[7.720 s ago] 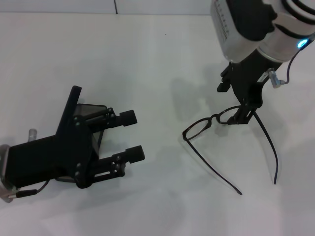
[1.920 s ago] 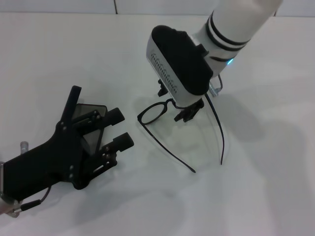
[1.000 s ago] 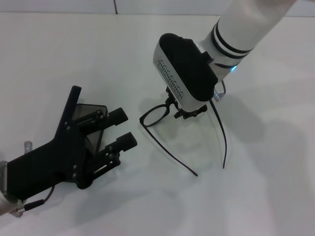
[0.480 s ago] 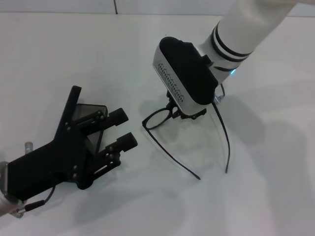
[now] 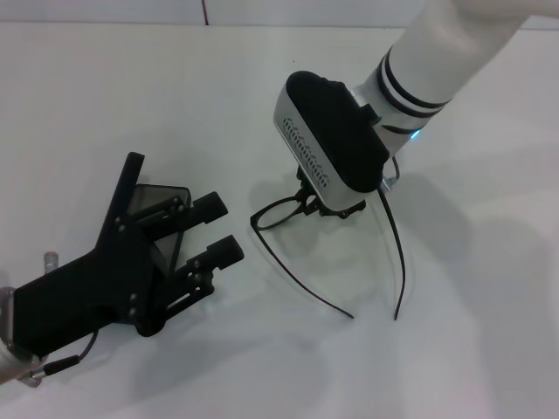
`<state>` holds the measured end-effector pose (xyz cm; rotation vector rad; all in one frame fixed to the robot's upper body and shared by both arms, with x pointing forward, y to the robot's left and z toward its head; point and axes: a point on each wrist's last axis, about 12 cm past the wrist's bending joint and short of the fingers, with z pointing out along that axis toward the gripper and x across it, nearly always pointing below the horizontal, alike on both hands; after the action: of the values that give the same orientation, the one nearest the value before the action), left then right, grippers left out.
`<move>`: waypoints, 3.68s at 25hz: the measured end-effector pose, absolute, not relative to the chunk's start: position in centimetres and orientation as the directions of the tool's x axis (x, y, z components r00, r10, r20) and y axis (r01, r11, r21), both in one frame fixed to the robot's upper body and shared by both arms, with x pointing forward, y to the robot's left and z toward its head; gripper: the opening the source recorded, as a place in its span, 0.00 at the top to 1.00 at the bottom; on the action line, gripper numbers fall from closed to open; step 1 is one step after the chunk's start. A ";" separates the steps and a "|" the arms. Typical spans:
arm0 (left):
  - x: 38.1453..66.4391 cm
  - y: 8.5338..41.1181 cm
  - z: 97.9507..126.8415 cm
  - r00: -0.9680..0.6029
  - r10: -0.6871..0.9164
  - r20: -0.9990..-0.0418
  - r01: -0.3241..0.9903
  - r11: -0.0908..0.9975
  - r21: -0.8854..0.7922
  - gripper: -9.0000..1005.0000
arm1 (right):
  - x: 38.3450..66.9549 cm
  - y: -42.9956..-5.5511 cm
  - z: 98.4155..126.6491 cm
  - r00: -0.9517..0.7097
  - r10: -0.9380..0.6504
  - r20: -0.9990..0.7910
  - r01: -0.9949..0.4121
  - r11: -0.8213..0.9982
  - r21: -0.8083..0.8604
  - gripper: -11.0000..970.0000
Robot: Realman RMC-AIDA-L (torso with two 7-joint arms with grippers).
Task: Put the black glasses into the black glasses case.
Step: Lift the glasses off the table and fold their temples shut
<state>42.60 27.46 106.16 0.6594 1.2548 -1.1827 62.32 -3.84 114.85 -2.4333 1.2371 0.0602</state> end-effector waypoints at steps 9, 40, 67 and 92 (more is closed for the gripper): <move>42.7 27.6 106.5 -0.103 -0.313 -0.944 0.931 0.305 -0.203 0.50 | 61.6 -5.0 115.8 0.589 -0.769 -0.247 -0.788 -0.480 -0.386 0.86; 48.5 23.2 113.7 -0.018 -0.337 -0.941 0.999 -0.050 -0.001 0.85 | 52.9 -23.6 115.5 0.126 0.026 -0.992 -0.954 0.276 -0.114 0.89; 49.6 20.5 114.1 -0.033 -0.341 -0.940 0.994 -0.109 0.004 0.85 | 52.9 -22.1 112.3 -0.008 0.137 -0.991 -0.988 0.152 0.029 0.90; 50.5 19.9 112.7 -0.022 -0.302 -0.953 1.000 -0.017 -0.018 0.85 | 53.5 -22.4 112.3 0.006 0.114 -0.993 -0.982 0.187 0.016 0.90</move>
<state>50.53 19.91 112.71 0.9803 0.9871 -1.3640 53.51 -22.35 112.32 -0.9848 1.2121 1.1250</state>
